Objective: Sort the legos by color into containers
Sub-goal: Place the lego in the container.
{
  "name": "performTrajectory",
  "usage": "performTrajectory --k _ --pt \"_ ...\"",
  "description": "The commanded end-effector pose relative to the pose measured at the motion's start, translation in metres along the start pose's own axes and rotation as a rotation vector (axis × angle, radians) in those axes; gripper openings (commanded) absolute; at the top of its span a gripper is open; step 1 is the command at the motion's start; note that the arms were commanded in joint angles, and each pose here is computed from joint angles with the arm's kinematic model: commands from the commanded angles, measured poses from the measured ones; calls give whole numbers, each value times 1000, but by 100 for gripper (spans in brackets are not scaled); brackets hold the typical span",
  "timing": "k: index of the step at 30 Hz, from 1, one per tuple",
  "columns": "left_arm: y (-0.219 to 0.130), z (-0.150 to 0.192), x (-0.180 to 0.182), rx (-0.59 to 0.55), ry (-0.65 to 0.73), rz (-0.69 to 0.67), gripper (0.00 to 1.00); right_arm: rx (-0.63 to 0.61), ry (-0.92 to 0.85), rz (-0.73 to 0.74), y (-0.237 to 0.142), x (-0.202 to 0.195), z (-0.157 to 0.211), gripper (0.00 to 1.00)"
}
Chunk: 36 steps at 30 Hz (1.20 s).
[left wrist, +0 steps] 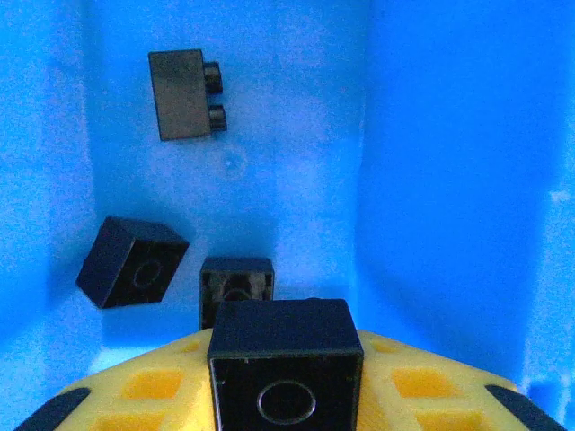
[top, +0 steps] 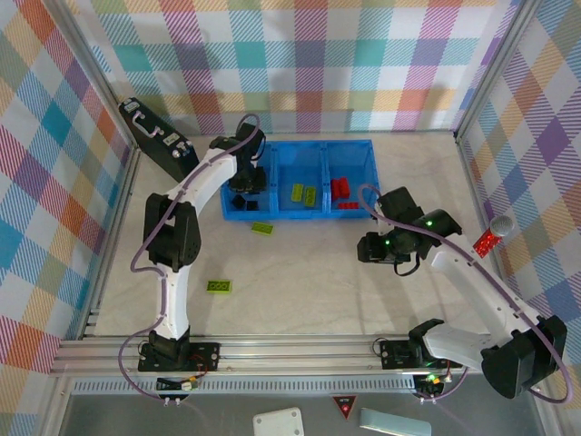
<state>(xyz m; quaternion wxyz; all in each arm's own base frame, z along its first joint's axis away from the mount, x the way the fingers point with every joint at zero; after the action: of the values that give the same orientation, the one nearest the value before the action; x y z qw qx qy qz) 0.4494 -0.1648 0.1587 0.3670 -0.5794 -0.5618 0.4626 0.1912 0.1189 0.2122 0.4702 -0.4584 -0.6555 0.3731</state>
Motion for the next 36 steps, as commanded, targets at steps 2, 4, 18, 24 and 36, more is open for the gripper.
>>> performTrajectory --k 2,4,18,24,36 --pt "10 -8 3 32 6 9 35 0 9 15 -7 -1 5 45" --pt "17 -14 6 34 -3 -3 35 0 11 15 -8 -2 5 45" --pt "60 -23 16 78 -17 -50 35 6 17 17 -7 -3 7 45" --pt "72 -22 19 93 -27 -57 36 10 19 17 -6 -3 8 45" --pt "71 -24 17 90 -45 -39 40 3 21 13 -7 -2 8 45"
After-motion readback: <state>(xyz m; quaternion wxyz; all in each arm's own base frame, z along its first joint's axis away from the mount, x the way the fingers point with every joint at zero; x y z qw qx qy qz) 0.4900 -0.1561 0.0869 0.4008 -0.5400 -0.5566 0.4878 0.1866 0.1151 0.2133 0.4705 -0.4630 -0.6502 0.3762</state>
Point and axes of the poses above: each hand's point on the last joint's axis, 136 mm out from that joint toward the fingers, its own y axis out along the fingers, its own x axis along the line the jaws close on, z = x × y, the point moved 5 cm from there along -y, back along the fingers, and after that the axes turned 1 degree about -y, right-handed, at the moved point
